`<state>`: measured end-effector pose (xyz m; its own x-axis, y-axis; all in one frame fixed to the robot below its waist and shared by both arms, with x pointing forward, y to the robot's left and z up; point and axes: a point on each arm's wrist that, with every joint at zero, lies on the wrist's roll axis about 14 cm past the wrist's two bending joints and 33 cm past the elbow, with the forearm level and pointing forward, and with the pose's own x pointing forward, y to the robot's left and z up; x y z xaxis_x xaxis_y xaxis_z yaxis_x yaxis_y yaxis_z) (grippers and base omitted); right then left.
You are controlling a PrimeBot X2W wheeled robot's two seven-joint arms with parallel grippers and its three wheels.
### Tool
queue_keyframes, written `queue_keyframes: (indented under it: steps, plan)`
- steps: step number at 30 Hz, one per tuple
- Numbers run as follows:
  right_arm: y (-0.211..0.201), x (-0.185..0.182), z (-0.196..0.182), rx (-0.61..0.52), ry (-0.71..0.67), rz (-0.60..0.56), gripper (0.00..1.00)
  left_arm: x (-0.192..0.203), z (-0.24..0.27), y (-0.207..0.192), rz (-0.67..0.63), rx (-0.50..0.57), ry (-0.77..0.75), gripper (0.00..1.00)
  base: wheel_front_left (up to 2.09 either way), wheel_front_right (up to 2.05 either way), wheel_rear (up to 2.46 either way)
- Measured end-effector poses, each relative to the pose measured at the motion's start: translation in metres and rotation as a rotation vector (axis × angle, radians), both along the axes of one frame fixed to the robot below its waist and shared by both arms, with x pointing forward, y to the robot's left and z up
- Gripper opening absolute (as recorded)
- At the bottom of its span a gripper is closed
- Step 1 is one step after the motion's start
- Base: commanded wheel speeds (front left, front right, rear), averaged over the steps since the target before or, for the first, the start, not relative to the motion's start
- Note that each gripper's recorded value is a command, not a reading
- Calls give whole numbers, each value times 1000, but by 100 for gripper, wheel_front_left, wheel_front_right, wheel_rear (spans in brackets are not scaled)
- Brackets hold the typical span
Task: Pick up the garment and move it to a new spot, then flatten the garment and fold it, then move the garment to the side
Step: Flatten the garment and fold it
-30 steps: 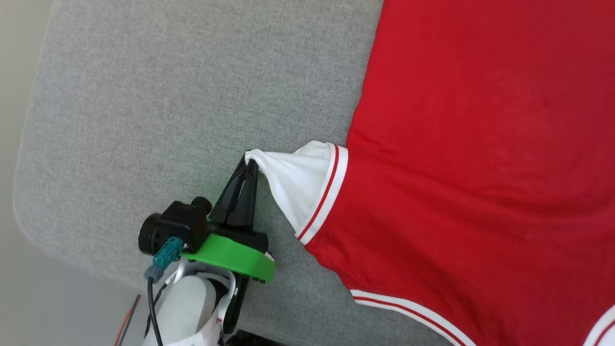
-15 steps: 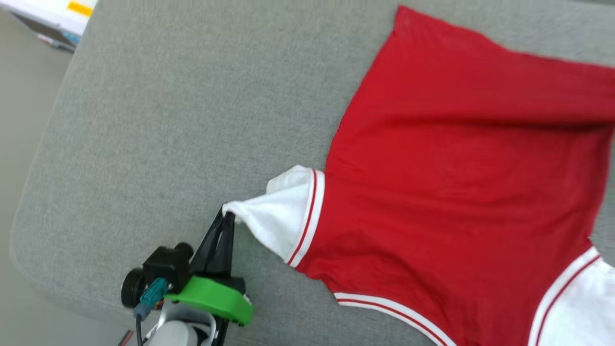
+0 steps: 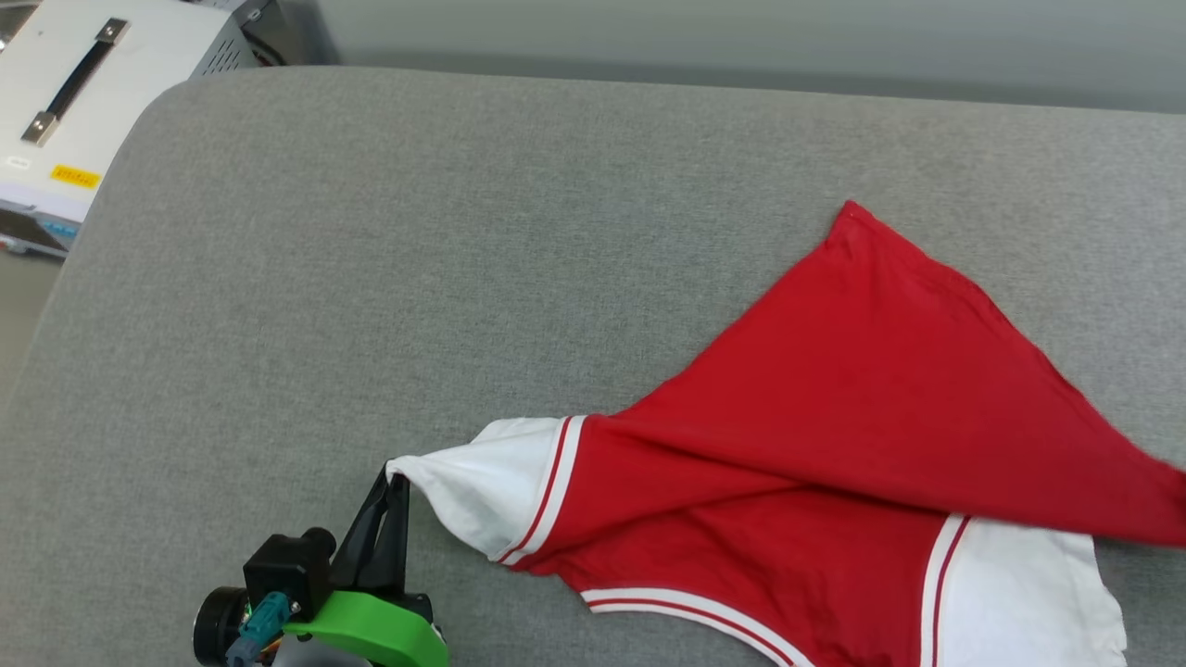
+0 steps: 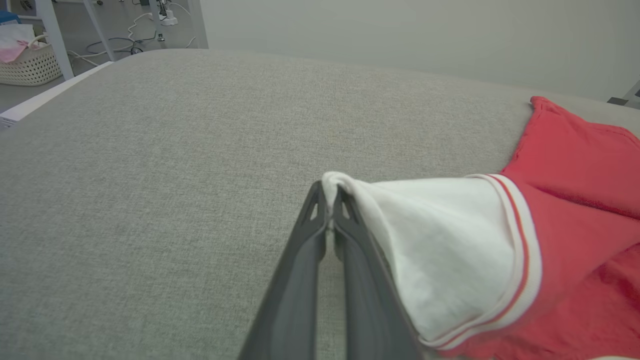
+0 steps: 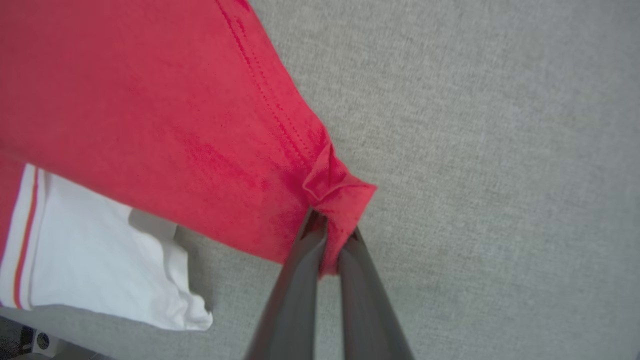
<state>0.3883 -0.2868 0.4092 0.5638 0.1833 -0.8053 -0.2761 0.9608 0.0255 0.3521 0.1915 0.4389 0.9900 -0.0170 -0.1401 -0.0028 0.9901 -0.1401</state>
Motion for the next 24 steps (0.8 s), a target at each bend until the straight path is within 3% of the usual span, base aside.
queue_keyframes:
  steps: [7, 13, 14, 15, 19, 24]
  plan:
    - [9, -103, -47, 41, 202, -34, 0, 1, 9, -11, -40, 0, -24, 0, 0, 0, 0]
    - [22, -132, -59, 89, 242, -64, 0, 2, 17, -14, -49, -1, -46, 0, 0, 0, 0]
    - [21, -129, -57, 97, 226, -79, 23, 1, 17, -14, -52, 0, -44, 0, 0, 0, 0]
    - [19, -125, -55, 102, 207, -93, 100, 0, 17, -14, -53, 0, -41, 0, 0, 0, 0]
    - [16, -95, -34, 153, 64, -152, 100, -1, 19, -15, -56, 2, -46, 0, 0, 0, 0]
    - [15, -40, 25, 186, -192, -138, 100, -4, 21, -17, -59, 1, -47, 0, 0, 0, 0]
